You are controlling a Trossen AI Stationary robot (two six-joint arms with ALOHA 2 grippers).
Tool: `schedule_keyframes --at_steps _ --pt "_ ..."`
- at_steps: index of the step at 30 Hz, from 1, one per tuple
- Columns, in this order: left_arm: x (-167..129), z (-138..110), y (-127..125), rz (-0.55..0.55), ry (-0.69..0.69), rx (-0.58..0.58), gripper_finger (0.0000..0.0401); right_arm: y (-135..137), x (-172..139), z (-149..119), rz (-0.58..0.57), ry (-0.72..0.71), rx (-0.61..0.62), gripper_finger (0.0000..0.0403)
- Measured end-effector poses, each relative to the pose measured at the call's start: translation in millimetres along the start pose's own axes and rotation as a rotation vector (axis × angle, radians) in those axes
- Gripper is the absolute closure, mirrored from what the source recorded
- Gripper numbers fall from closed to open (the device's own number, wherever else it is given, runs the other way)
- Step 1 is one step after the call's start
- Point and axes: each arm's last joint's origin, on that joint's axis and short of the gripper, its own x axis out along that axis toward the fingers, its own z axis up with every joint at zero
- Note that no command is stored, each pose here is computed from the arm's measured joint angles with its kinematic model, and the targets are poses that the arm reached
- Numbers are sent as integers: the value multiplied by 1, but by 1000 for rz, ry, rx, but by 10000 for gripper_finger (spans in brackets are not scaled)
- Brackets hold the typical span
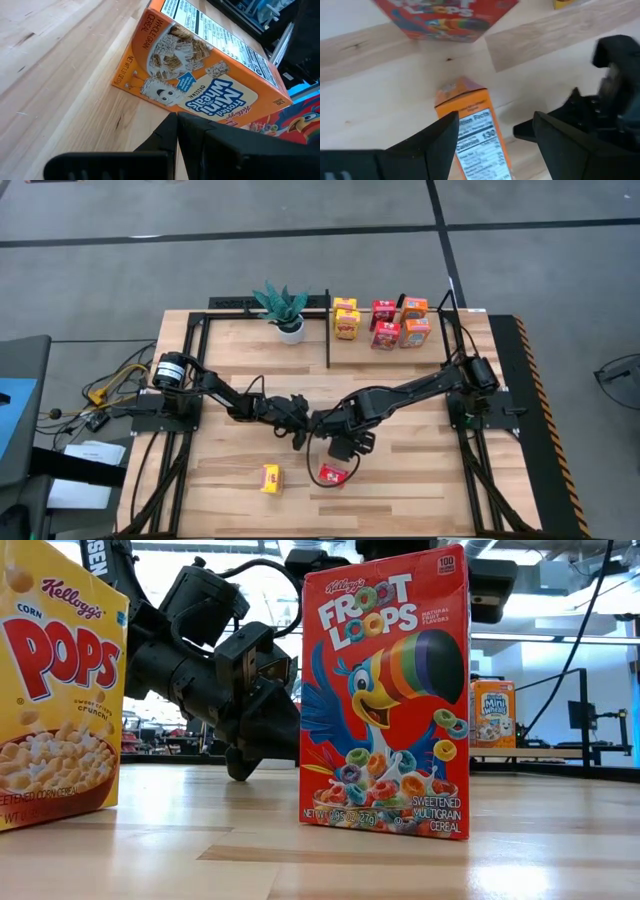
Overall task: Stack cereal on shelf
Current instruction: Put the orange cereal box on the shelf aligned with orange cereal boxes
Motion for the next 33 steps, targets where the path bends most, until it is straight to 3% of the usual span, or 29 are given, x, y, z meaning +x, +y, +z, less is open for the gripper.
schedule_keyframes --at_steps 11,22,33 --pt "0 0 0 3 0 7 401 13 16 -8 59 -22 -37 121" --pt "0 0 -1 3 -2 7 401 14 27 -10 15 -26 -7 121" --pt "0 -1 -2 -1 -10 7 401 10 26 -12 -28 -1 154 121"
